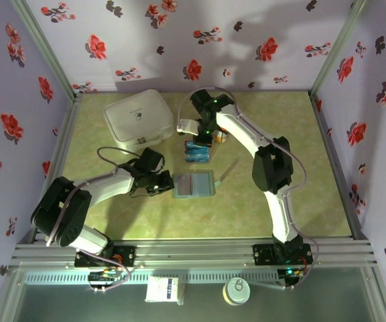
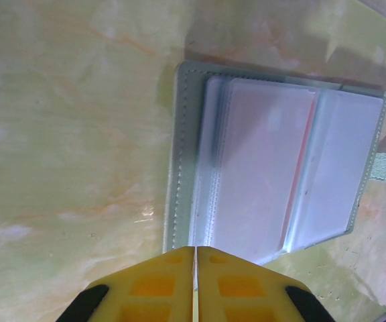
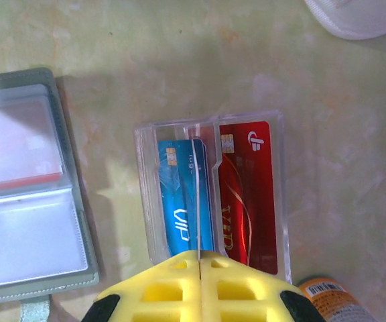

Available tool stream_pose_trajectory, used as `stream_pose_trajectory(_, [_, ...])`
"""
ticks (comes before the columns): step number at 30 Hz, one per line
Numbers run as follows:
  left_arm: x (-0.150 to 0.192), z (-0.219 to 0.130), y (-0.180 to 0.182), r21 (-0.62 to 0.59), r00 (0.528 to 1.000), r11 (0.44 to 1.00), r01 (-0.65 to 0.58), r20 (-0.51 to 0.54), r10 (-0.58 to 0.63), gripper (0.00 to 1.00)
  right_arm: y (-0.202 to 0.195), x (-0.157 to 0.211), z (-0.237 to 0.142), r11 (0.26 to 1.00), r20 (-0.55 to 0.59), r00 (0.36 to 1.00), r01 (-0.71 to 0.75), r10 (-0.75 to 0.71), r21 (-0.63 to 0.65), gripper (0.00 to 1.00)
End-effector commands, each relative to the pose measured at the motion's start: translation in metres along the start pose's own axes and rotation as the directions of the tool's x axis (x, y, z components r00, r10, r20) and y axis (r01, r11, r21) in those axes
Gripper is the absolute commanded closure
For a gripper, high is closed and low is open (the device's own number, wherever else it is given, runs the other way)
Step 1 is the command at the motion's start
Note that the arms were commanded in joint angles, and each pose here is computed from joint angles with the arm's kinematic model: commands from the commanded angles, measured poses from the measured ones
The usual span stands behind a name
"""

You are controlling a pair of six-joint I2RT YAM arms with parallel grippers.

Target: Take the credit cards out of the card holder

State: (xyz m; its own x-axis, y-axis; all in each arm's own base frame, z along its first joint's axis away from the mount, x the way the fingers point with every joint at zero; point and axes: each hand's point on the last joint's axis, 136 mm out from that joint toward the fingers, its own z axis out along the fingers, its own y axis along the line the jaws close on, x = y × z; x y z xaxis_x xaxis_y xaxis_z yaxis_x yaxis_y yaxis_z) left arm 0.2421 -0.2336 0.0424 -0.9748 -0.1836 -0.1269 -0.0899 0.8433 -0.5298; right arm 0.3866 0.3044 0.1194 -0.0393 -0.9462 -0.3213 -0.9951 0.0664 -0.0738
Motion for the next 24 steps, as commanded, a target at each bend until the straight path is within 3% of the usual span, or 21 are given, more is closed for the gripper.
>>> stream_pose_trajectory(1, [-0.001,-0.006,0.006,-0.015,1.000,1.000,0.024,0.020,-0.024,0.90,0.005,0.014,0.008,0.998,-0.053,0.998,0.020,-0.024,-0.065,1.00])
stream_pose_trajectory(5, [-0.001,-0.004,0.006,-0.020,1.000,0.999,0.025,0.017,-0.024,0.90,0.004,0.018,0.020,0.997,-0.065,0.998,0.018,-0.024,-0.080,1.00])
stream_pose_trajectory(9, [-0.002,-0.003,0.006,-0.020,1.000,0.999,0.027,0.016,-0.027,0.90,0.004,0.022,0.022,0.997,-0.082,0.997,0.005,-0.012,-0.079,0.84])
stream_pose_trajectory(16, [-0.004,0.000,0.004,-0.021,1.000,1.000,0.018,0.008,-0.018,0.90,0.003,0.019,0.008,0.999,-0.050,0.998,-0.034,0.033,-0.020,0.81])
stream_pose_trajectory(24, [-0.006,0.008,0.004,-0.029,1.000,1.000,-0.001,-0.008,0.001,0.94,0.000,0.011,-0.005,0.950,0.082,0.952,-0.301,0.295,0.080,0.79])
